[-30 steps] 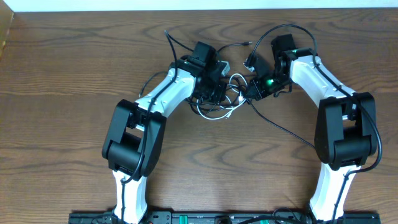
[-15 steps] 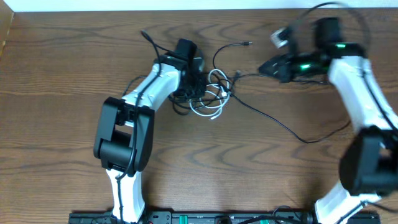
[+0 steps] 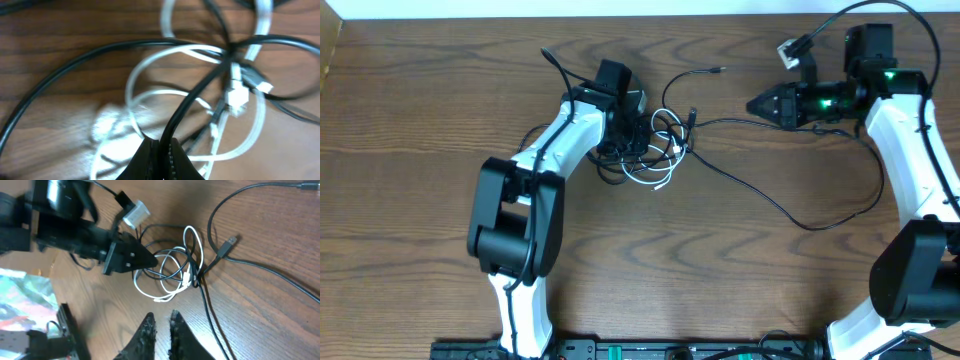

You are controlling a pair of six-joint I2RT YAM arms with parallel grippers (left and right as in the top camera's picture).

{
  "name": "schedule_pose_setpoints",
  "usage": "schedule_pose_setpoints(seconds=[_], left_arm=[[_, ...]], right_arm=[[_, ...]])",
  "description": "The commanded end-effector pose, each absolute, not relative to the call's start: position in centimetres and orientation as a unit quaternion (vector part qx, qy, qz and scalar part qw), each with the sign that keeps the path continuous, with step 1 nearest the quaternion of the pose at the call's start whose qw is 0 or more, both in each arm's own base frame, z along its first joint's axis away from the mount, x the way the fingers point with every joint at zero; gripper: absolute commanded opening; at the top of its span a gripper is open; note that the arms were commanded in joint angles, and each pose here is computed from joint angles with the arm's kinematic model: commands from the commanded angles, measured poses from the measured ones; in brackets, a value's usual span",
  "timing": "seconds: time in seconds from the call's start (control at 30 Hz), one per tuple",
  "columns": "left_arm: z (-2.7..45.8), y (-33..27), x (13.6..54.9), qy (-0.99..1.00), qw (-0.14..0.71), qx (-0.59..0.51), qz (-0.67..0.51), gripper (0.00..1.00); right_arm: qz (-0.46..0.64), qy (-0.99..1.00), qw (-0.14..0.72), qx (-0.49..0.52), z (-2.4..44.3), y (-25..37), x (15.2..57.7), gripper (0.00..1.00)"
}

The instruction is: Untangle cables

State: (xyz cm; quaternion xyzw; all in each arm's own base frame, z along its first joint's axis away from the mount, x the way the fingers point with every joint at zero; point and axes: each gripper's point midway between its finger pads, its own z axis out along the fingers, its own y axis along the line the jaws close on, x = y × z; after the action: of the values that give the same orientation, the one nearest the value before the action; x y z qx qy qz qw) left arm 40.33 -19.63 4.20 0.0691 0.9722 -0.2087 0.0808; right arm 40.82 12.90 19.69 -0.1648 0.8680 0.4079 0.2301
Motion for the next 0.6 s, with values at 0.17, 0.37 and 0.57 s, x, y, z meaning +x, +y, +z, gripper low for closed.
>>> schedule_pose_setpoints(seconds=[0.17, 0.37, 0.57], left_arm=[[16.8, -21.6, 39.5, 0.926, 0.197, 0.139, -0.292, 0.07], [23.3, -21.7, 37.9, 0.898, 0.256, 0.153, -0.324, 0.07], [24.2, -21.6, 37.5, 0.898, 0.257, 0.134, -0.331, 0.07]], right_arm=[[0.391, 0.882, 0.21, -0.16, 17.8, 13.4, 41.1, 0.14], [0.402, 0.877, 0.195, -0.177, 16.2, 15.5, 41.4, 0.2], [0.486, 0.821, 0.207, -0.217, 17.5, 18.2, 41.3, 0.32]])
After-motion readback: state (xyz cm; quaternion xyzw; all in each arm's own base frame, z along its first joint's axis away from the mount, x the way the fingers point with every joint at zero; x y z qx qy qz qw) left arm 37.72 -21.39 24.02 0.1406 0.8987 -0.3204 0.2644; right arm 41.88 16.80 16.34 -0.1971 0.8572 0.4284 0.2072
